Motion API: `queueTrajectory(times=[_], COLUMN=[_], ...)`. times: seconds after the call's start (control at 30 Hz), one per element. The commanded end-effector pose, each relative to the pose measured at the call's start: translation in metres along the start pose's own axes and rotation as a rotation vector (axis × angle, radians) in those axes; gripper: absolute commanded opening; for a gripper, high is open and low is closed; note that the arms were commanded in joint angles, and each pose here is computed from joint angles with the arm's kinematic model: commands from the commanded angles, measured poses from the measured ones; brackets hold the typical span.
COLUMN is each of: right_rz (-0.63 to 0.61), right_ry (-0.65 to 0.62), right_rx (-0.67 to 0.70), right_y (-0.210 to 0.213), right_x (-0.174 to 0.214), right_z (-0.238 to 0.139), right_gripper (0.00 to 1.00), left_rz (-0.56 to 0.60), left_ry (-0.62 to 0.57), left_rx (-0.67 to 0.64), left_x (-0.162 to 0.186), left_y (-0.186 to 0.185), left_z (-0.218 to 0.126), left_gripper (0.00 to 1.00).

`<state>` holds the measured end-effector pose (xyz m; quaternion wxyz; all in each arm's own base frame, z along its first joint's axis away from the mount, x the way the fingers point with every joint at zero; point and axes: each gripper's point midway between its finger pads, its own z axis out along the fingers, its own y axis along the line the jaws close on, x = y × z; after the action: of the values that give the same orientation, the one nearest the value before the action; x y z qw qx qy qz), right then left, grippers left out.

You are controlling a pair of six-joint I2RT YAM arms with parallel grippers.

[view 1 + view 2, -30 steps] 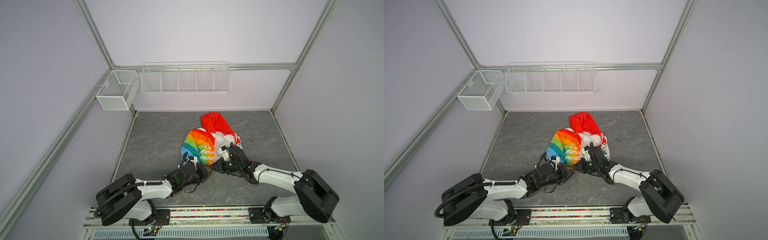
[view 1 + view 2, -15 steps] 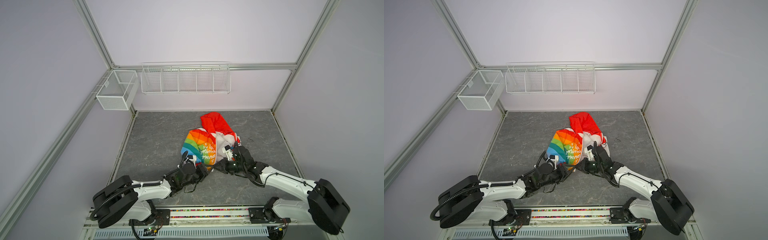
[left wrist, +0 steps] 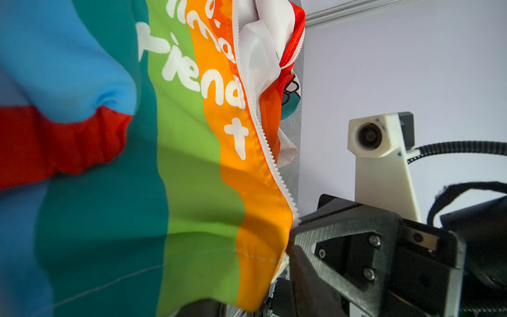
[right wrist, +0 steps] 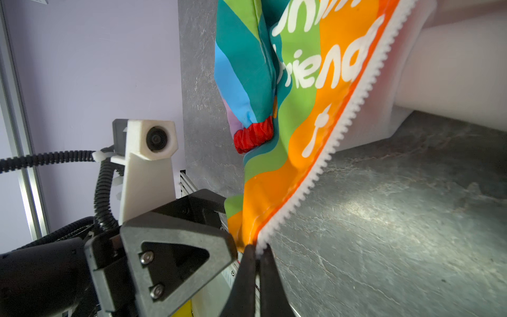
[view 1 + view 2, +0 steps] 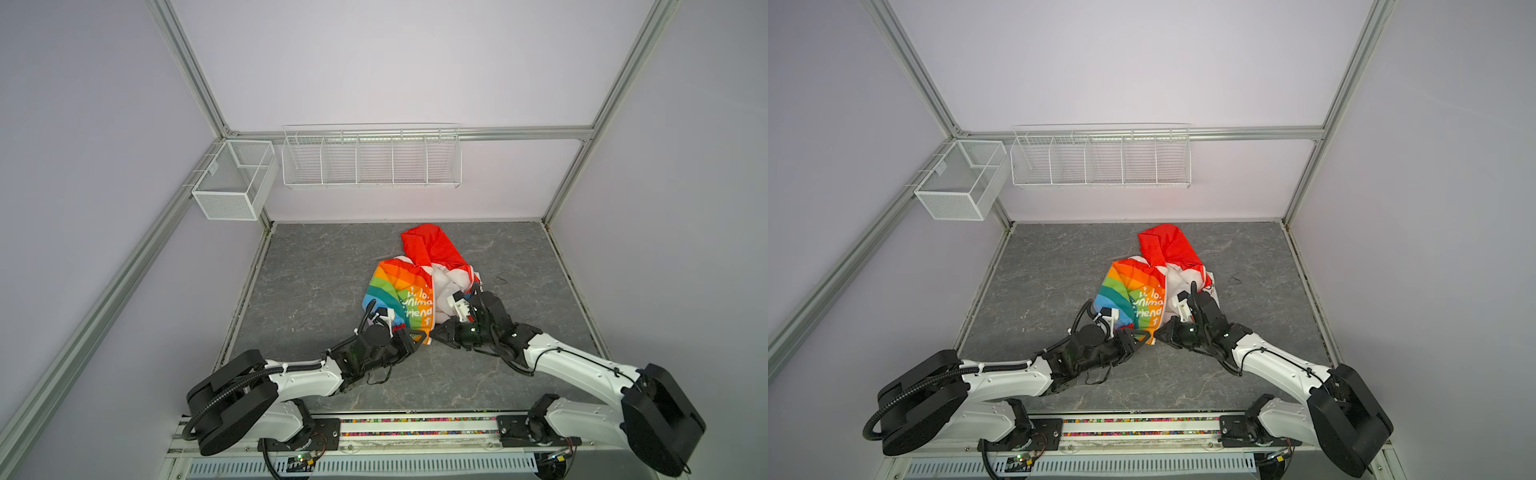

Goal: Zip up the jacket

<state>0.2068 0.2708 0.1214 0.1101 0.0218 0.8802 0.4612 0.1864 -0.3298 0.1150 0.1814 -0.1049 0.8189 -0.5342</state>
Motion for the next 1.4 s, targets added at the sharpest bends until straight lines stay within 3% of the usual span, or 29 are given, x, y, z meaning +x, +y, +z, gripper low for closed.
queueTrajectory(times=[0.0, 0.43, 1.07, 1.27, 1.37], right_rz=[-0.012, -0.01, -0.008, 0.01, 0.02], right_ry=[0.01, 0.015, 0.004, 0.007, 0.01], right_rx=[-0.011, -0.029, -0.051, -0.07, -0.071], right_y=[0.001, 0.004, 0.008, 0.01, 0.008], right_x=[0.002, -0.001, -0.003, -0.004, -0.005], right_z=[-0.002, -0.003, -0.007, -0.004, 0.0], right_gripper=[0.06, 0.06, 0.06, 0.36, 0.39], left_rz=[0.071, 0.189, 0.183, 0.172, 0.171], left_ry=[0.018, 0.054, 0.109, 0.112, 0.112], left_rx=[0.073, 0.07, 0.061, 0.095, 0.104], left_x=[-0.001, 0.004, 0.013, 0.014, 0.014], left_y=[-0.026, -0.038, -0.034, -0.037, -0.039], left_z=[0.005, -0.005, 0.004, 0.005, 0.005], left_gripper=[0.35, 0.3, 0.0, 0.0, 0.0])
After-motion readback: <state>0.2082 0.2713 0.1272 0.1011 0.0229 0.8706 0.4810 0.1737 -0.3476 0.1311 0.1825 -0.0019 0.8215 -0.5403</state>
